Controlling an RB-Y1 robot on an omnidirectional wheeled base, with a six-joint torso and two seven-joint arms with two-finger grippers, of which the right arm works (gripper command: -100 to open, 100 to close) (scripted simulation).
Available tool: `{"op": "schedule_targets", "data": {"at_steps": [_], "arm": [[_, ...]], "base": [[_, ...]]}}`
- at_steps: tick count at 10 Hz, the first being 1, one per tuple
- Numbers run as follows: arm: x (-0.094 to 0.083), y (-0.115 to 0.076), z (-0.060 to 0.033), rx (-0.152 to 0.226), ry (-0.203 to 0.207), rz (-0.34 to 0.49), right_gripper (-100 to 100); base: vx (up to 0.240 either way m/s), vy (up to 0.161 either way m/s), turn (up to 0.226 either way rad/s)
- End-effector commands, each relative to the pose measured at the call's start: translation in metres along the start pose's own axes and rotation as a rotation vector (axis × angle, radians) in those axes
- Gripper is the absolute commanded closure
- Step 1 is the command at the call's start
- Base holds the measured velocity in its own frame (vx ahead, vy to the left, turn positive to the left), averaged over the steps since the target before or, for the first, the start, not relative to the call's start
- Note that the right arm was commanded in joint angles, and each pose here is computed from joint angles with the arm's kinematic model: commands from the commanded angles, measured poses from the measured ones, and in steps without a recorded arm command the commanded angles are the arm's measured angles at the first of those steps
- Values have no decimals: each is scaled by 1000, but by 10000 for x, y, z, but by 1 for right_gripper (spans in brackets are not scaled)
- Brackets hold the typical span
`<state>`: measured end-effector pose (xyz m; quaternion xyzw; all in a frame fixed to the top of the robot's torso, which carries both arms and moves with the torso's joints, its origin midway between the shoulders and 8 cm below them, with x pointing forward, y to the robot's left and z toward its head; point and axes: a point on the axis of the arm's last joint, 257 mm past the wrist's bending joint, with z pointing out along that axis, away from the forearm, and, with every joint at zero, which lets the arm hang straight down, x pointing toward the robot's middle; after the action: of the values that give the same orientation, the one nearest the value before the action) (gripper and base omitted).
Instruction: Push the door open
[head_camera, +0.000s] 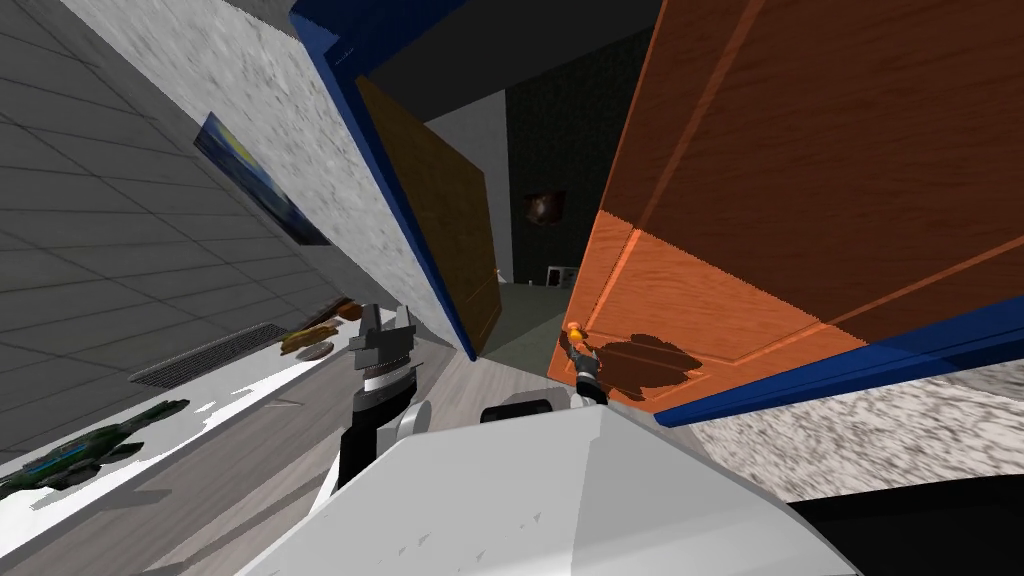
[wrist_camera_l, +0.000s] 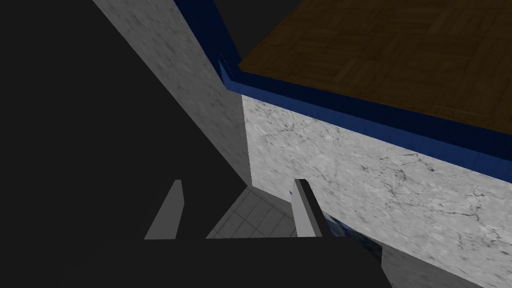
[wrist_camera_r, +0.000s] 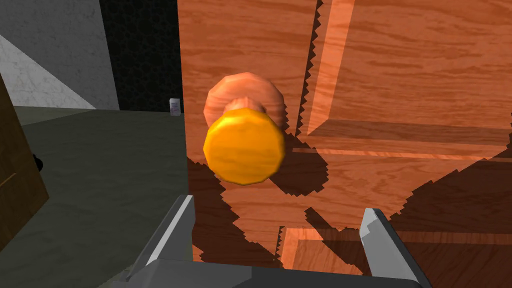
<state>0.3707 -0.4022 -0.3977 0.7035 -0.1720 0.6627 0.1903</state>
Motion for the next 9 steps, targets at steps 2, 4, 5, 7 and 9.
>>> {"op": "schedule_targets", "data": {"at_steps": [2, 4, 5, 7, 9], "arm": [[30, -89, -82, 23, 25, 15, -100], [51, -180, -164, 43, 44, 31, -100], [44, -154, -140, 37, 37, 24, -100], [56, -124, -118, 33, 42, 24, -100], [61, -102, -98, 29, 44, 24, -100]], "base": [[-151, -13, 122], [-136, 5, 115], [-61, 9, 15], [109, -71, 20], [190, -90, 29]]}}
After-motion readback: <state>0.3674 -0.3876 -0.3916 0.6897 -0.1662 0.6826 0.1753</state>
